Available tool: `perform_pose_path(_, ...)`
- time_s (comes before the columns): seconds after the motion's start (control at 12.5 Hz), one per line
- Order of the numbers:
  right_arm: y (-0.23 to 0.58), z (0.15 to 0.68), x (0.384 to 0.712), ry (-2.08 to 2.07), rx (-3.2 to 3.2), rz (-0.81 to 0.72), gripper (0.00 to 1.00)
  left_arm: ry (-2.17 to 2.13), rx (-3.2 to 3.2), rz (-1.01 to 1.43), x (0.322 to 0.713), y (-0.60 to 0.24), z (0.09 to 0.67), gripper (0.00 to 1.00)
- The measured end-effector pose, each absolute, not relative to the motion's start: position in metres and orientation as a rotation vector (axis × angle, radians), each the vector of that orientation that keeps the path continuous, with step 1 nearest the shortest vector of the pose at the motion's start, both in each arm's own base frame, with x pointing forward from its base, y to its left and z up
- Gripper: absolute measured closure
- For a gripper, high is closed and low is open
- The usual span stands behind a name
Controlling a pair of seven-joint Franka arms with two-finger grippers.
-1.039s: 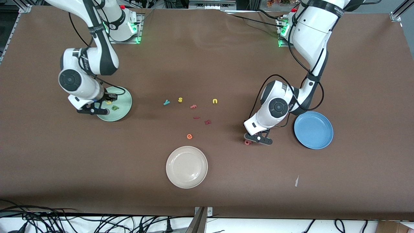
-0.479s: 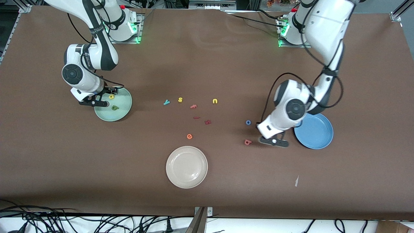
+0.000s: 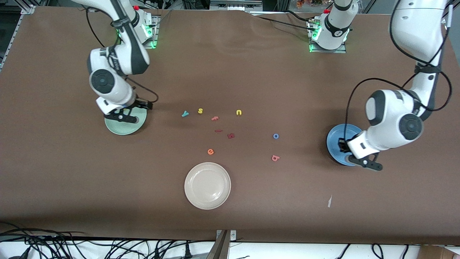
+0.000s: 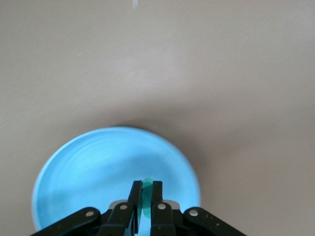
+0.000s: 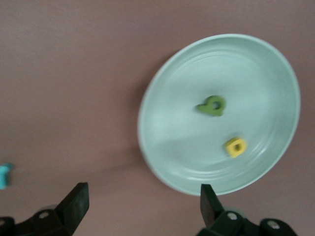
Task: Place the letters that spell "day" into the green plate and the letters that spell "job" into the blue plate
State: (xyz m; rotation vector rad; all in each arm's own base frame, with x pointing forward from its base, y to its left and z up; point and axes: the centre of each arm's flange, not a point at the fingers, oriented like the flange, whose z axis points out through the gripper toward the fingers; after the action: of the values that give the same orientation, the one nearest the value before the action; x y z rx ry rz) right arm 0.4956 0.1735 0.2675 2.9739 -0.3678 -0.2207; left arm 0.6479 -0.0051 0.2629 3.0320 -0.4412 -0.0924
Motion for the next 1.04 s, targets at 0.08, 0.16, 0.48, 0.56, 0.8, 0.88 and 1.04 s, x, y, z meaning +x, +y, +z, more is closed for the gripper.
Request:
perform_pose_path(0.08,0.196,0.267,0.494,-0.524,2.962,-0.205,0.00,-0.447,3.028,-0.107,0.646,-0.001,0.258,0.89)
perform_pose_path(0.16,0.215,0.263,0.492,-0.705,2.958,-0.199,0.00,-0.457,3.023,-0.117,0.644,-0.005,0.254,0.83)
perform_pose_path(0.48,0.269,0.232,0.482,-1.261,2.849,-0.116,0.01,-0.485,3.005,-0.133,0.642,-0.021,0.248,0.48)
perform_pose_path(0.56,0.284,0.222,0.474,-1.327,2.823,-0.098,0.04,-0.474,2.994,-0.132,0.641,-0.025,0.247,0.48)
perform_pose_path(0.8,0.309,0.192,0.459,-1.407,2.777,-0.059,0.09,-0.422,2.929,-0.131,0.636,-0.085,0.247,0.44)
perform_pose_path(0.88,0.311,0.188,0.457,-1.415,2.769,-0.058,0.18,-0.385,2.931,-0.149,0.630,-0.118,0.247,0.43)
perform_pose_path(1.04,0.311,0.184,0.457,-1.420,2.768,-0.049,0.26,-0.293,2.955,-0.188,0.612,-0.190,0.246,0.41)
